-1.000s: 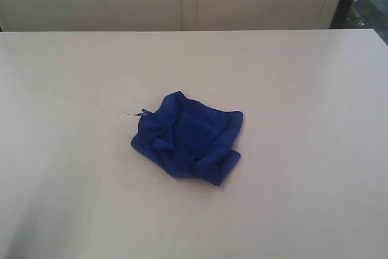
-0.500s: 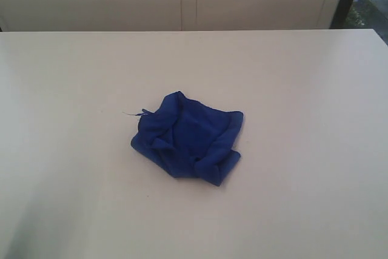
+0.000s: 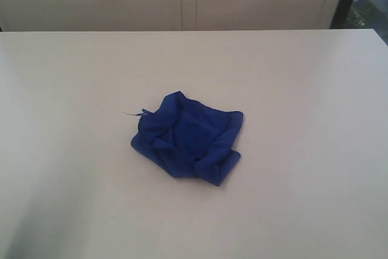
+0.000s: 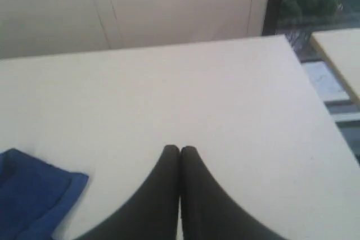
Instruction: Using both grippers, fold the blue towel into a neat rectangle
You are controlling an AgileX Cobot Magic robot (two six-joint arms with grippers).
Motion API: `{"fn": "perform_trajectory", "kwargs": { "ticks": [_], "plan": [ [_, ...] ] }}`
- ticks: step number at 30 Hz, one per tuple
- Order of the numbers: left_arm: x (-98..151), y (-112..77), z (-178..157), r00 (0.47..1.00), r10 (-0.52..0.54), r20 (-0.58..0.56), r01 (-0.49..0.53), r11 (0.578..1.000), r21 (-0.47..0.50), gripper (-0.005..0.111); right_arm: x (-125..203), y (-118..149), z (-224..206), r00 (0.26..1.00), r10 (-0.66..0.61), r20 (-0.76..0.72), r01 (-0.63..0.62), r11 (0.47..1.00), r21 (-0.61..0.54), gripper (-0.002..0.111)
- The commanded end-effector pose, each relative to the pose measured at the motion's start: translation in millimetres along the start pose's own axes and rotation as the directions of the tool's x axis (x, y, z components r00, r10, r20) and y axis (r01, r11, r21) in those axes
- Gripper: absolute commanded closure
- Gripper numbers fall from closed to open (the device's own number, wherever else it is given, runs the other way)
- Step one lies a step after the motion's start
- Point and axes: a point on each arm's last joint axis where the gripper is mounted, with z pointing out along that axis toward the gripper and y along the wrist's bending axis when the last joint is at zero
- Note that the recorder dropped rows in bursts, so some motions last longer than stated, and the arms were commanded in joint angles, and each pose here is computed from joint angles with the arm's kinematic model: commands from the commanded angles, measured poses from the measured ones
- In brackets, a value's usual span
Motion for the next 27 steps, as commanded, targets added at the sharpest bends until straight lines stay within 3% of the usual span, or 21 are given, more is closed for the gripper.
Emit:
{"fn": "perform_trajectory", "kwargs": {
  "ticks": [1, 11, 20, 27],
  "plan": [
    [1, -0.4, 0, 1.000, -0.010, 0.003, 0.010, 1.000, 0.004, 0.107, 8, 3, 44, 0.986, 0.016, -0.168, -0.023, 0.999, -0.037, 0.108],
    [1, -0.4, 0, 1.000, -0.010, 0.003, 0.010, 1.000, 0.004, 0.107, 36, 13, 124, 0.930, 0.025, -0.366, -0.076, 0.989, -0.127, 0.108],
    [1, -0.4, 0, 1.000, -0.010, 0.003, 0.010, 1.000, 0.004, 0.107, 72, 62, 172, 0.877, -0.061, -0.476, -0.065, 0.968, -0.244, 0.108],
    [1, -0.4, 0, 1.000, -0.010, 0.003, 0.010, 1.000, 0.004, 0.107, 79, 97, 203, 0.861, -0.097, -0.499, -0.072, 0.948, -0.309, 0.108]
  ]
}}
